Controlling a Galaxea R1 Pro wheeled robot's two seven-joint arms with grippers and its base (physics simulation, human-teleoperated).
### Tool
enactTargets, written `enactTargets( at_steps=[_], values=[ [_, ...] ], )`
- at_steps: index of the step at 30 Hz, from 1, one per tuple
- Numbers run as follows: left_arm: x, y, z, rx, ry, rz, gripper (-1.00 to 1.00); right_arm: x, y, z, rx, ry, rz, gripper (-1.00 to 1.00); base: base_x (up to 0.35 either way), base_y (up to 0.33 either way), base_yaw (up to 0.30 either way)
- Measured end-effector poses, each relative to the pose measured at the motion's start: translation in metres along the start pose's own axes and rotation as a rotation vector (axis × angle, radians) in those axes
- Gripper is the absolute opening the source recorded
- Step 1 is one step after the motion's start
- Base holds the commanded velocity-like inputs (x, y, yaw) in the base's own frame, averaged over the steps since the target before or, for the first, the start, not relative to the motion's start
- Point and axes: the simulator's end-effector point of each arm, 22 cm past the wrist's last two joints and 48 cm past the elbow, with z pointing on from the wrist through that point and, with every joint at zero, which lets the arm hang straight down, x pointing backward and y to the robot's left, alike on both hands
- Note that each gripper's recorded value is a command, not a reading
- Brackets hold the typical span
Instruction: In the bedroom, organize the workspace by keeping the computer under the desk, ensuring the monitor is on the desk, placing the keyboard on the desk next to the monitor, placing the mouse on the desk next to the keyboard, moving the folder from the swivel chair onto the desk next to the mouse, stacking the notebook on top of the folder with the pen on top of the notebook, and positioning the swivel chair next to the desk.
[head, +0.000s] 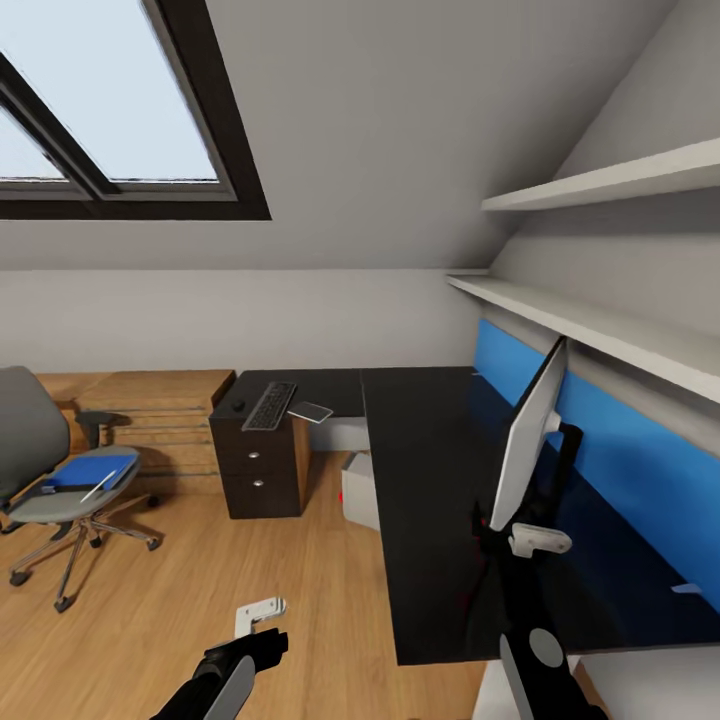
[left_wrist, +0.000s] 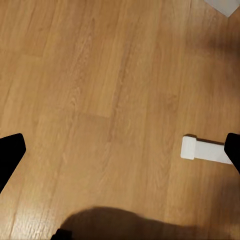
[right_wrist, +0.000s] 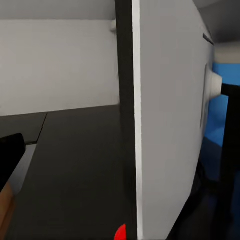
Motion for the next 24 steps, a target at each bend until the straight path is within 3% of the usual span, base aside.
enactTargets(
  at_steps=[15, 24],
  values=[
    [0.001, 0.000, 0.000, -0.001, 0.000, 0.001, 1.00, 0.003, -0.002, -0.002, 0.005, 0.009, -0.005, 1.00, 0.158, 0.003, 0.000],
    [0.001, 0.000, 0.000, -0.001, 0.001, 0.002, 1.00, 0.005, -0.018, -0.002, 0.073, 0.015, -0.006, 1.00, 0.083, 0.000, 0.000]
  ],
)
